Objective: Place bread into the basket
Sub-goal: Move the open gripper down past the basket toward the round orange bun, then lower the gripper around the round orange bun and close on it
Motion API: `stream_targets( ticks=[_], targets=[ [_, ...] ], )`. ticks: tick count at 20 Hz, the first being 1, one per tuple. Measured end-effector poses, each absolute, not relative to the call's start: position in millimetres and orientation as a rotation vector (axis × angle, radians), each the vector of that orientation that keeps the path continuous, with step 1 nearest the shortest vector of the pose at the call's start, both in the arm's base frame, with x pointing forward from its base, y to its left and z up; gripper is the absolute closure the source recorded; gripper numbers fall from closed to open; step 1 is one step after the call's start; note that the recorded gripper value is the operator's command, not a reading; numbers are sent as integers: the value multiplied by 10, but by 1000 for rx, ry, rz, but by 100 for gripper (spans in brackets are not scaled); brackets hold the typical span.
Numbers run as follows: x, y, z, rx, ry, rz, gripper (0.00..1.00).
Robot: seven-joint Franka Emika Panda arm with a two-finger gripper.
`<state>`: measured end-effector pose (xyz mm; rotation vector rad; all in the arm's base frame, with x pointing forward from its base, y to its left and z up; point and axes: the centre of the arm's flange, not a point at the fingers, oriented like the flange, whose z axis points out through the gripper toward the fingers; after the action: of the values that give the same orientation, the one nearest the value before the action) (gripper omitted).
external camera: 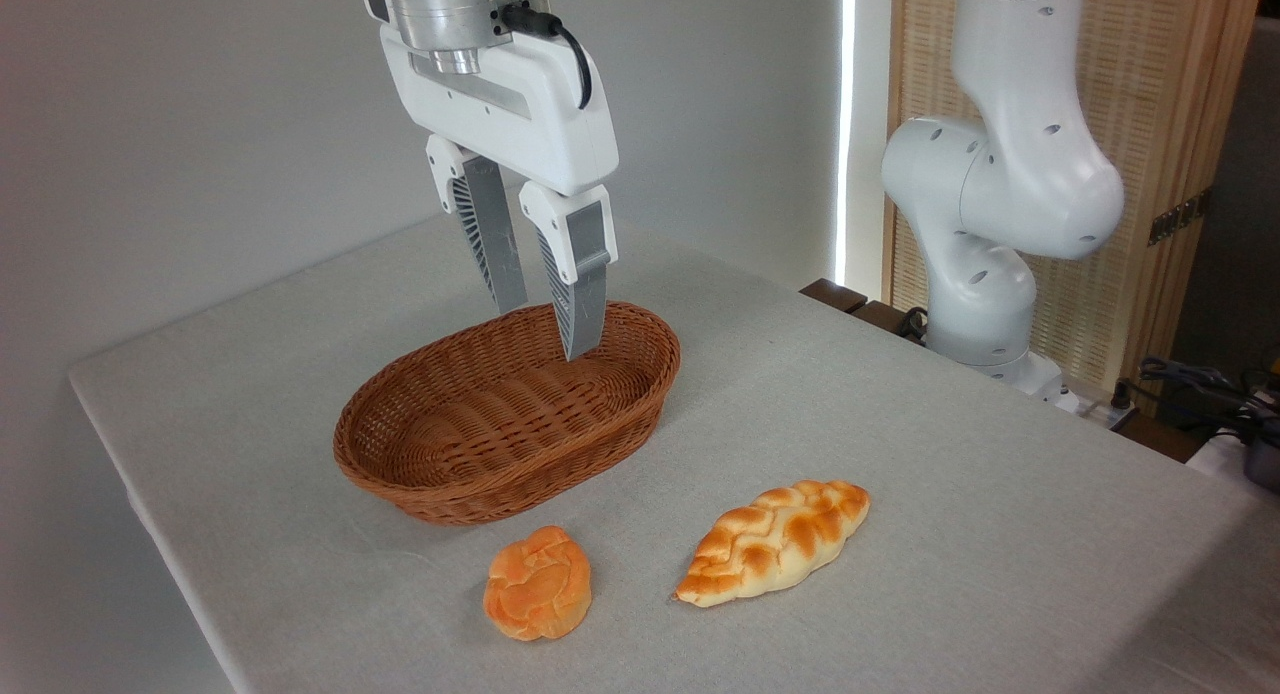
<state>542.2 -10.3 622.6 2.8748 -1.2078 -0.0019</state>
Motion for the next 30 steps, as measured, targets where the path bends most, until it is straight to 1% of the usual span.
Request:
stream_targets(
  ticks=[11, 15, 18, 20, 23, 27, 30],
  targets=[
    [5423, -79, 6223, 2877, -1201, -3, 0],
    [5430, -80, 6160, 2876, -1201, -9, 0],
    [5474, -90, 6076, 2883, -1206, 26, 0],
    [5506, -116, 5965, 2885, -1213, 45, 0],
    [5557, -179, 5698, 2907, -1257, 61, 0],
    [5642, -241, 5391, 2946, -1328, 151, 0],
    [5656, -241, 5133, 2950, -1342, 173, 0]
  ],
)
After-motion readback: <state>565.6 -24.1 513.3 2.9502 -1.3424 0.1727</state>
